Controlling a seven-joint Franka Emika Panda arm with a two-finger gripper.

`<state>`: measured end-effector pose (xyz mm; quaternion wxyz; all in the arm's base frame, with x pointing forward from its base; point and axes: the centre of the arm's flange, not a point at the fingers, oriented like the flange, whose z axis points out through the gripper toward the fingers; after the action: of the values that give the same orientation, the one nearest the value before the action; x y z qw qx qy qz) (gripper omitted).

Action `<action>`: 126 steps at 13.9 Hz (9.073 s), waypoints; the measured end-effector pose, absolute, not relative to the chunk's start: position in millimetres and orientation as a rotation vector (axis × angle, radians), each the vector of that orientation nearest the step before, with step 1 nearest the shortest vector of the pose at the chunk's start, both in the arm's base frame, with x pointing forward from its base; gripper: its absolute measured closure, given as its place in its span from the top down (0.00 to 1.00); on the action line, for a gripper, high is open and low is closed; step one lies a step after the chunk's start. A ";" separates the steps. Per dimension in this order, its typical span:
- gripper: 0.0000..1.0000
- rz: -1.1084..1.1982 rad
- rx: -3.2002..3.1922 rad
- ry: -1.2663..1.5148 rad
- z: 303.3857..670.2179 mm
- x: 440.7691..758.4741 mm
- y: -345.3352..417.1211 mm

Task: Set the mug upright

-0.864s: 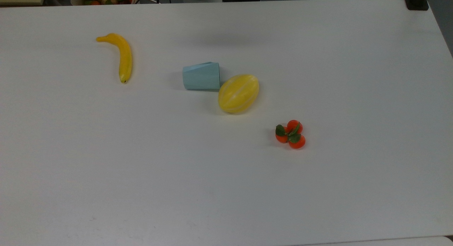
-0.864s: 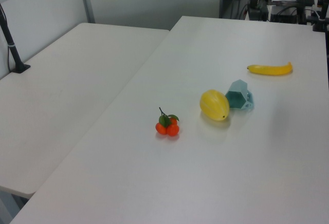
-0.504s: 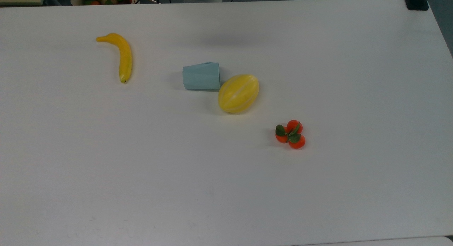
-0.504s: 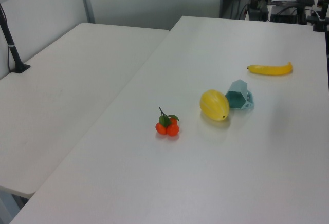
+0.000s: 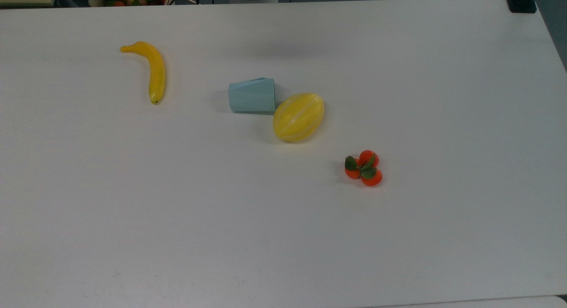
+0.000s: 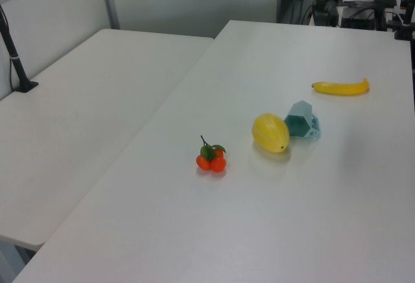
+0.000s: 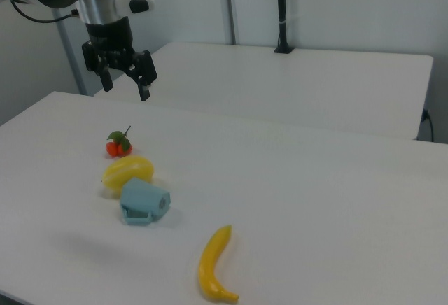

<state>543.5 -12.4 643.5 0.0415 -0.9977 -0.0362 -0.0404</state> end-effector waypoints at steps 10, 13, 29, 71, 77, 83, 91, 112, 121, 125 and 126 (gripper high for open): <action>1.00 -0.062 -3.053 -0.108 643.5 535.0 -14.7; 1.00 0.007 -3.053 -0.097 648.2 524.7 17.9; 1.00 -0.120 -3.496 -0.217 461.4 504.4 180.3; 0.08 -0.032 -3.493 -0.034 391.5 555.6 114.3; 0.08 0.286 -3.241 -0.065 449.2 541.9 153.6; 0.08 0.515 -3.043 -0.406 376.2 537.6 189.6; 0.08 0.404 -3.008 -0.444 344.8 548.0 186.0; 1.00 0.080 -3.120 -0.008 621.4 521.4 99.1; 1.00 -0.168 -3.074 0.166 664.2 528.0 28.2; 1.00 -0.185 -3.087 -0.059 651.0 541.8 28.3; 1.00 -0.180 -3.088 -0.082 648.5 543.5 25.8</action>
<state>543.5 25.8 648.5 0.0237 -0.9977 -0.0265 -0.0581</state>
